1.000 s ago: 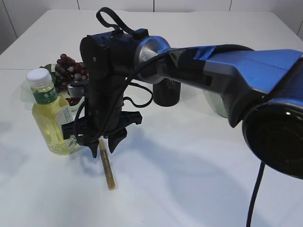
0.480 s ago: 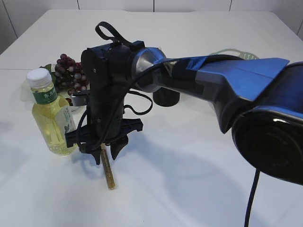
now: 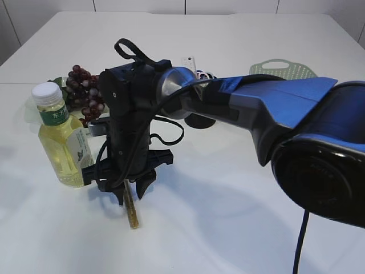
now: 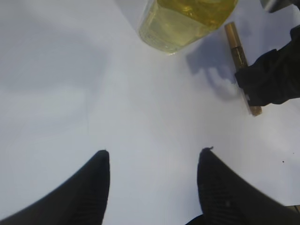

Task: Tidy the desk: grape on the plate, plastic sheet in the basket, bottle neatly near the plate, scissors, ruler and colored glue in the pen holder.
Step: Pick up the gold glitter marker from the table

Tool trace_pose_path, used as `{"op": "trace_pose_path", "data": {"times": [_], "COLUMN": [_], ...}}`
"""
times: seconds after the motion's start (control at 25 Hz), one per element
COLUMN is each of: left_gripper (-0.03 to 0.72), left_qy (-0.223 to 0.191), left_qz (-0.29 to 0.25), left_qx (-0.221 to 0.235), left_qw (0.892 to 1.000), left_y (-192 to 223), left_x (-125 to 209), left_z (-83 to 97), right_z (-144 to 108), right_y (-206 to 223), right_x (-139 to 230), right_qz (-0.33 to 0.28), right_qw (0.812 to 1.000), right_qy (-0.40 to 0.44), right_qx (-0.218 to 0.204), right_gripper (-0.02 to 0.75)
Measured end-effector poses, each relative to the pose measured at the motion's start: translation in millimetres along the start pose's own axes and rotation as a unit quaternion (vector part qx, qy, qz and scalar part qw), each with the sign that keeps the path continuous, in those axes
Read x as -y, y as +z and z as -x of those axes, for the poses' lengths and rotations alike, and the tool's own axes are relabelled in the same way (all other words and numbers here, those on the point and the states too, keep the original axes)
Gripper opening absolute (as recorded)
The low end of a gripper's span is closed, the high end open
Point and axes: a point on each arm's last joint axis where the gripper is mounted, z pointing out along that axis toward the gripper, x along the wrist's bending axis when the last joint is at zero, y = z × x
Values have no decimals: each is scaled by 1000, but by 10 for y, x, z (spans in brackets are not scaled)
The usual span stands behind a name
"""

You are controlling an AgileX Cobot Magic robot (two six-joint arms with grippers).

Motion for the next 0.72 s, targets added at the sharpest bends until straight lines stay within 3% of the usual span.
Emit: {"op": "trace_pose_path", "data": {"times": [0.72], "left_gripper": [435], "left_qy": [4], "left_qz": [18], "left_qx": [-3], "left_qw": [1000], "left_y": [-1], "left_x": [-34], "left_z": [-6], "right_z": [2], "right_y": [0], "right_x": [-17], "right_qz": [9], "right_qw": [1000], "right_qy": [0], "right_qx": [1], "right_gripper": [314]}}
